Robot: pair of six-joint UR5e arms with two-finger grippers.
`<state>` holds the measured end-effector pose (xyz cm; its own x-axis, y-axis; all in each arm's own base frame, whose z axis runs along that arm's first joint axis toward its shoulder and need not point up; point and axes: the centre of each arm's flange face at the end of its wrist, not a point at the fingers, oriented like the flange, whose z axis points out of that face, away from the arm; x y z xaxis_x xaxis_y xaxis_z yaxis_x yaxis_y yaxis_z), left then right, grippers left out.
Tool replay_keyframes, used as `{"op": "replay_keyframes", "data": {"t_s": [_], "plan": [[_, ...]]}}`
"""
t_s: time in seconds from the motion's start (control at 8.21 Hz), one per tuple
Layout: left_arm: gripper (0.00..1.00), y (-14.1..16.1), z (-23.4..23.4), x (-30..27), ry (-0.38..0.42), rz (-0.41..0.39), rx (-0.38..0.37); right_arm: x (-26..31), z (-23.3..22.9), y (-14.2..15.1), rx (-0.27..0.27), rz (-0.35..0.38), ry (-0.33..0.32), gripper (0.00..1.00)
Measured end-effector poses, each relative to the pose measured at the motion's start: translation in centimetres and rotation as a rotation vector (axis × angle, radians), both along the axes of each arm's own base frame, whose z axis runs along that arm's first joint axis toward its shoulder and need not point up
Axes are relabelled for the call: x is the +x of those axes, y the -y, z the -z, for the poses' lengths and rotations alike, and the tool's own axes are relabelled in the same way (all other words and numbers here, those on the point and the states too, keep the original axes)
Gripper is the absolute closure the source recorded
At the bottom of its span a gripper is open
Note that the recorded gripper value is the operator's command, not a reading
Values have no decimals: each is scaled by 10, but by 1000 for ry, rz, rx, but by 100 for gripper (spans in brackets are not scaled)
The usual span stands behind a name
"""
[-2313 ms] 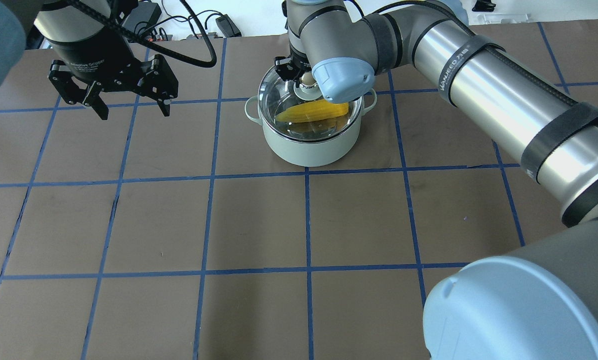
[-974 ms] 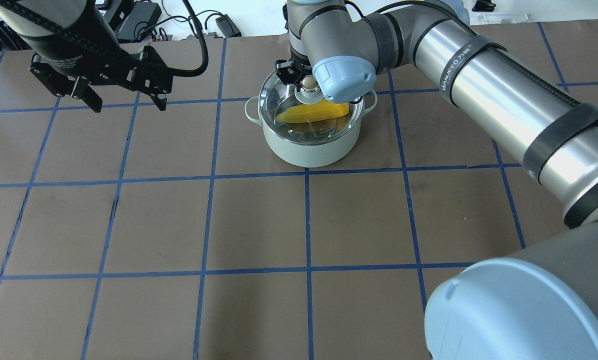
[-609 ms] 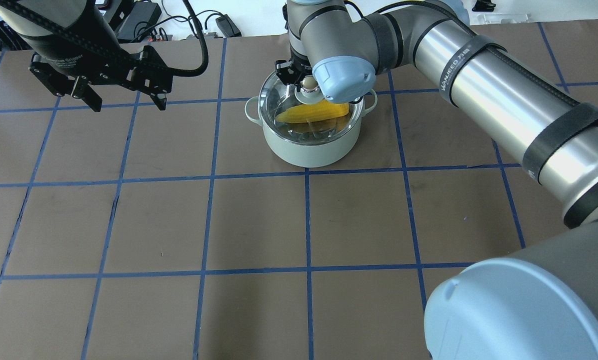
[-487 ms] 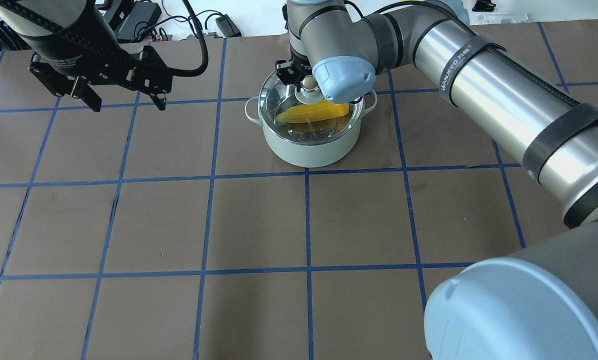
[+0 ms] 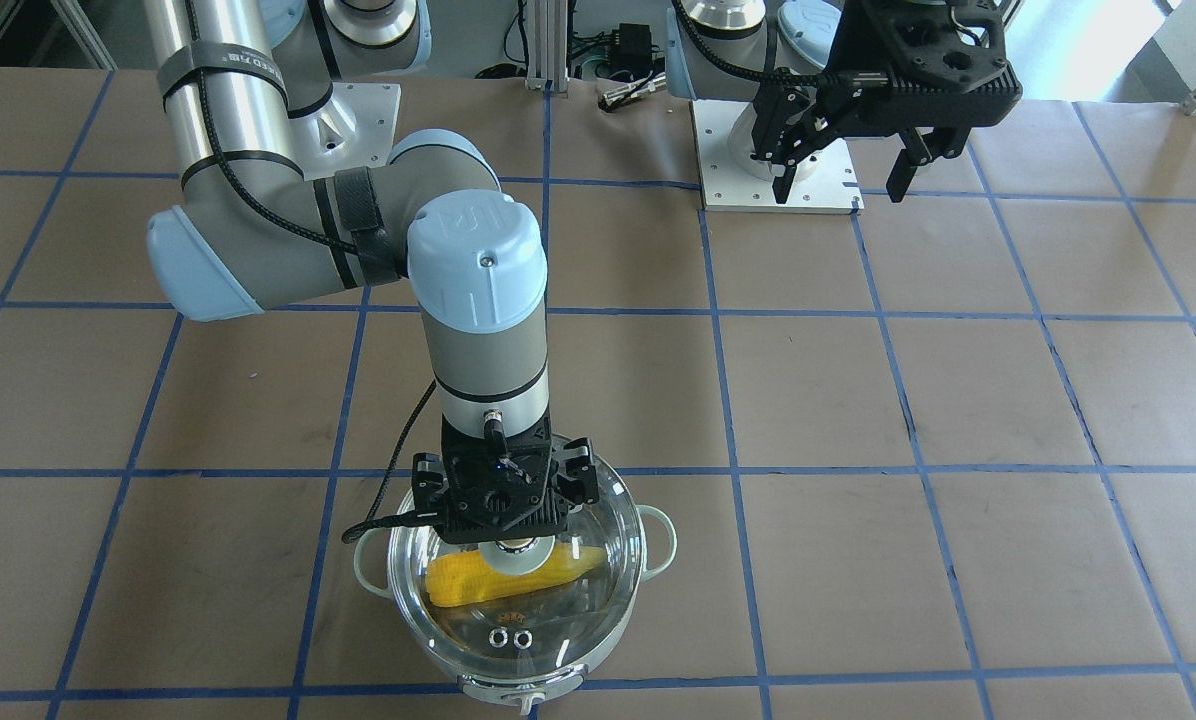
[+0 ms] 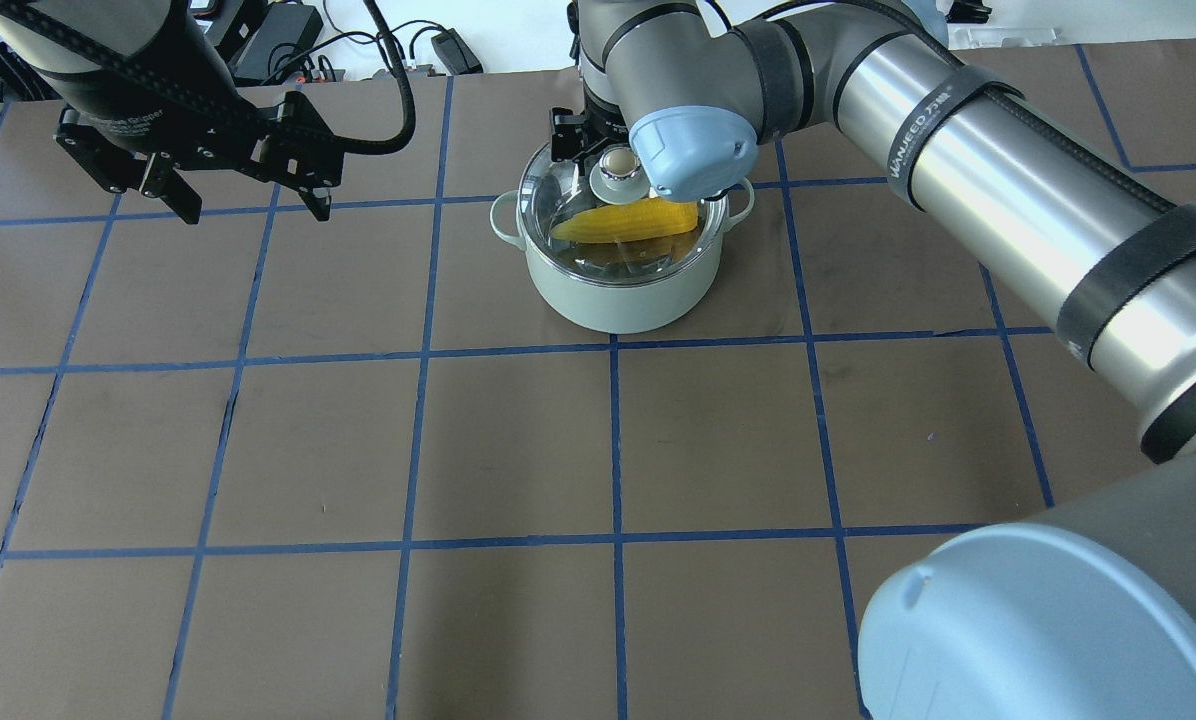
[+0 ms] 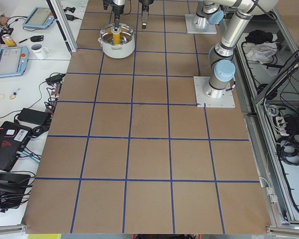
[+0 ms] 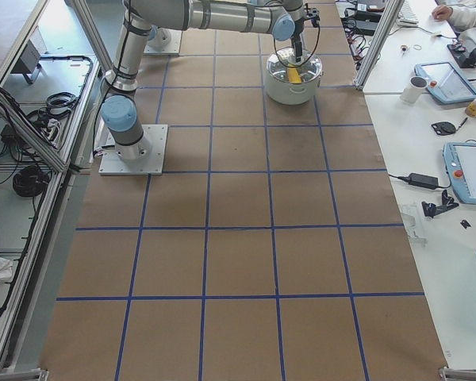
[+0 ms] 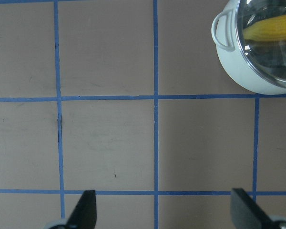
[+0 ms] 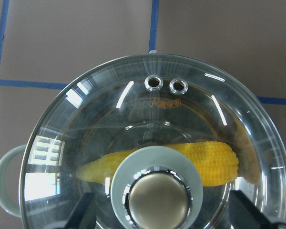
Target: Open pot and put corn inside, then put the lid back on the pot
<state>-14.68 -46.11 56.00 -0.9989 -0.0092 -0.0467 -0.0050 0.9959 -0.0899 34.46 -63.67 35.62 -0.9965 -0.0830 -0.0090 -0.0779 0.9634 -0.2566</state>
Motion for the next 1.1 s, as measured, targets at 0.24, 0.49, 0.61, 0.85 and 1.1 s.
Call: {"op": "replay_keyframes", "data": {"t_s": [0.24,0.49,0.61,0.85,1.1], "plan": [[0,0,0,0,0,0,0,-12,-36,-15,-8,5,1,0],[0,0,0,0,2,1,0,-63,-96,-45,36,50,8,0],[0,0,0,0,3,1,0,-94,-126,-74,57,74,22,0],[0,0,0,0,3,1,1,-140,-167,-142,78,118,27,0],[0,-1,0,0,3,1,2,-155,-182,-171,86,139,23,0]]}}
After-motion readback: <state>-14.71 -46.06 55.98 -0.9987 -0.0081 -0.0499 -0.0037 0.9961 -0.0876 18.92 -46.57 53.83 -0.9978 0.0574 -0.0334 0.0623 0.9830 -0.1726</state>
